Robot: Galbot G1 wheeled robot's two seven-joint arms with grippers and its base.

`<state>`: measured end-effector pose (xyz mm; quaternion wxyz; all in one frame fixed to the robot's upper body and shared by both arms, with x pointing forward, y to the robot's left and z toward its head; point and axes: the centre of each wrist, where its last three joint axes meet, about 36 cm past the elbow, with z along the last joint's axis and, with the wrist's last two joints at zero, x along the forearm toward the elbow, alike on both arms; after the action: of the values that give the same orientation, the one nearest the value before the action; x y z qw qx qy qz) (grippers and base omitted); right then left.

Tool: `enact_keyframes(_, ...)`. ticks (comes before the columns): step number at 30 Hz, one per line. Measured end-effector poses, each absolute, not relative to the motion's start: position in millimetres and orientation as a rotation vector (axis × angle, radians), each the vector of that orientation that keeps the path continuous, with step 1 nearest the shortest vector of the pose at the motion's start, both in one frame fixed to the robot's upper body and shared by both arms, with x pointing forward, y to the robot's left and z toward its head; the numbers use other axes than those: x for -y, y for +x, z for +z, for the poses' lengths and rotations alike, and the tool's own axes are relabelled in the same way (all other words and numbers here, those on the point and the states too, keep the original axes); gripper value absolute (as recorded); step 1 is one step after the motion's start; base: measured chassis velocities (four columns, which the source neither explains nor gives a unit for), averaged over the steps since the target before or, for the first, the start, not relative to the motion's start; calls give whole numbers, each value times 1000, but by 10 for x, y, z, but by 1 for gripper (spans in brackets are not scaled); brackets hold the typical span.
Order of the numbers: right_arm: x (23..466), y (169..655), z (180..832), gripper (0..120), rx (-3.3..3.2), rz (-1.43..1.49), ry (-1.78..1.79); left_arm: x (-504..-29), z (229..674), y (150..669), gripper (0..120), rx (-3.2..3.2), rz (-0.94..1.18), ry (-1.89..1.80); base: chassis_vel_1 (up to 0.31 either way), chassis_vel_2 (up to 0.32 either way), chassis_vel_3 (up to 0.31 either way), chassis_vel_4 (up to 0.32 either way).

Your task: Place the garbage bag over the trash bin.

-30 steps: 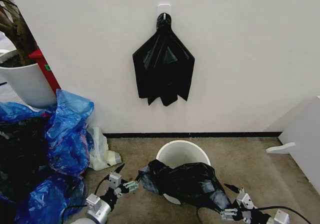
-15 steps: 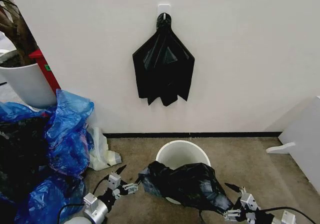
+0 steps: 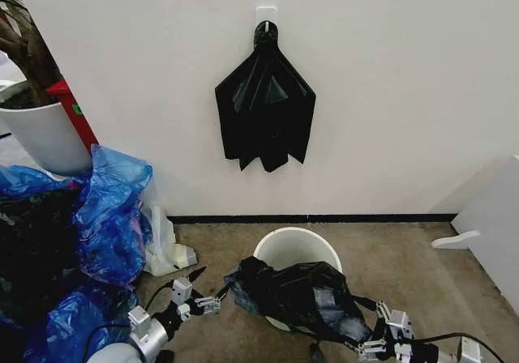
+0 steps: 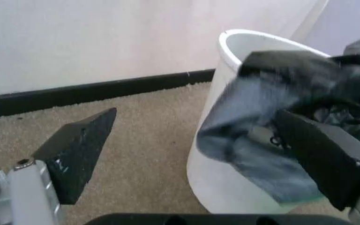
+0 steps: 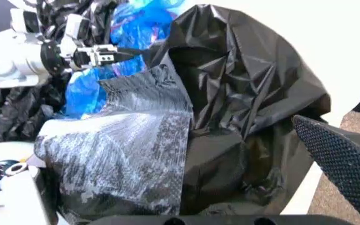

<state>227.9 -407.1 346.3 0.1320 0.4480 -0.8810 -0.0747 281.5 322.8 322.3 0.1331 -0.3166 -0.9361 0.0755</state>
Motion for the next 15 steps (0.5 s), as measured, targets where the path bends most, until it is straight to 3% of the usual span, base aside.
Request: enact_keyframes(15, 4101, 2241, 3471, 100, 2549, -426, 1280, -3448, 3260, 2906, 100, 2737, 223, -915, 0, 0, 0, 0)
